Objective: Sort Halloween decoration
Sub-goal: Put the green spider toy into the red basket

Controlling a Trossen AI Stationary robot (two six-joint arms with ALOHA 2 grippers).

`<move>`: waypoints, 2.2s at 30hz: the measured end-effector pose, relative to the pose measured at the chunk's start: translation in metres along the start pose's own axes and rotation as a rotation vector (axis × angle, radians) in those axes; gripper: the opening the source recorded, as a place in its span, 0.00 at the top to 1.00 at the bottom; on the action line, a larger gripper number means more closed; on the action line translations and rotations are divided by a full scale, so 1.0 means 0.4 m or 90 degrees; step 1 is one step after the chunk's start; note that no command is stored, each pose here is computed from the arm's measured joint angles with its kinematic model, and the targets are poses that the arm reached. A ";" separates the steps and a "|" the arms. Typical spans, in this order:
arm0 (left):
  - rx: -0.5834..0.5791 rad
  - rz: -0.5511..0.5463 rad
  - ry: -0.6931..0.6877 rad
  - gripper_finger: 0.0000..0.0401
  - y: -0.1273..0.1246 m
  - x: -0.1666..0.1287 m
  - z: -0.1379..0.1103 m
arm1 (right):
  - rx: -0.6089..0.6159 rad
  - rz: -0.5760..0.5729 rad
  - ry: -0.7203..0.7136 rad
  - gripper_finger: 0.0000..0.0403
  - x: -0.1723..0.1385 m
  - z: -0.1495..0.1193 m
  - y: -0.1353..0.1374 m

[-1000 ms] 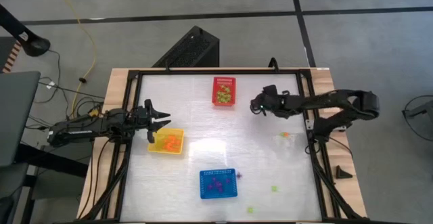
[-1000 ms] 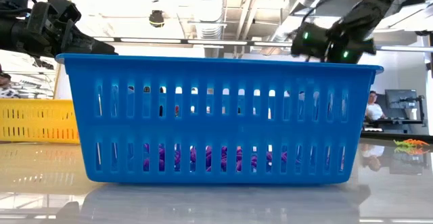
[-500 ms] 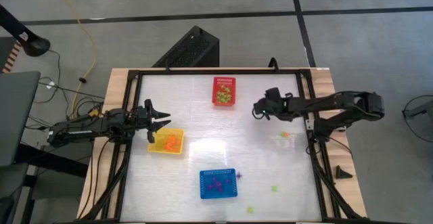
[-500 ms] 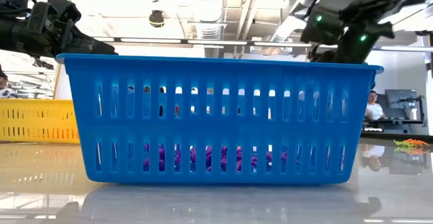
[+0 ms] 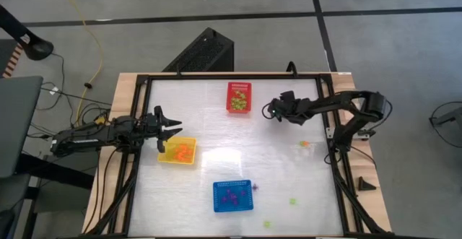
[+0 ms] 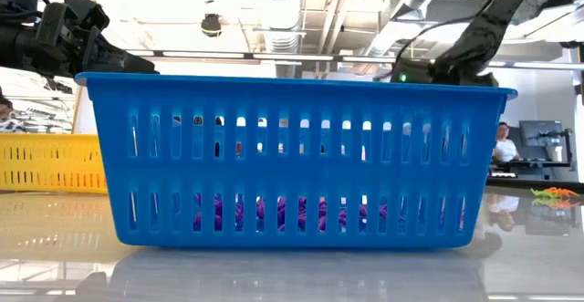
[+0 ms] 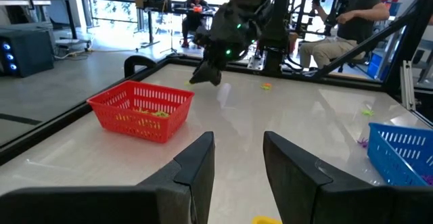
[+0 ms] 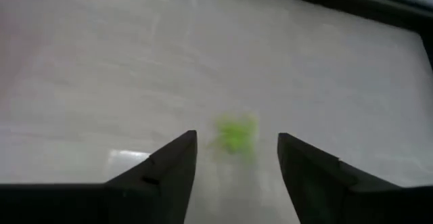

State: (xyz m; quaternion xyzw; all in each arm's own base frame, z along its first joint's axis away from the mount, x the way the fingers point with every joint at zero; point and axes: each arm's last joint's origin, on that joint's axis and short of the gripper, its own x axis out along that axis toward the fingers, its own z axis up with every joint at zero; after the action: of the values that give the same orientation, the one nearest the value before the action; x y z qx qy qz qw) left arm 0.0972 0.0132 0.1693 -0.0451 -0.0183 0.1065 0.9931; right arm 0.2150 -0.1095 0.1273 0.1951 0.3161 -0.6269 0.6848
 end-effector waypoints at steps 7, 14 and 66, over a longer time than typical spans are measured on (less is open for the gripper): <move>0.000 0.000 0.000 0.71 0.000 0.000 0.000 | -0.011 -0.027 0.014 0.39 0.045 -0.033 0.018; 0.000 0.000 0.000 0.71 0.000 0.000 0.000 | 0.020 -0.014 0.020 0.57 0.068 -0.055 0.040; 0.000 0.000 0.000 0.71 0.000 0.000 0.000 | -0.219 0.551 -0.164 0.95 -0.501 -0.126 0.228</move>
State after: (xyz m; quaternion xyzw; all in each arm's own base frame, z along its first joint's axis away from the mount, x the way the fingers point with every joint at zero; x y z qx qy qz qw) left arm 0.0972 0.0132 0.1693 -0.0450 -0.0183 0.1063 0.9931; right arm 0.2923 0.0839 0.2150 0.1134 0.2173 -0.2421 0.9388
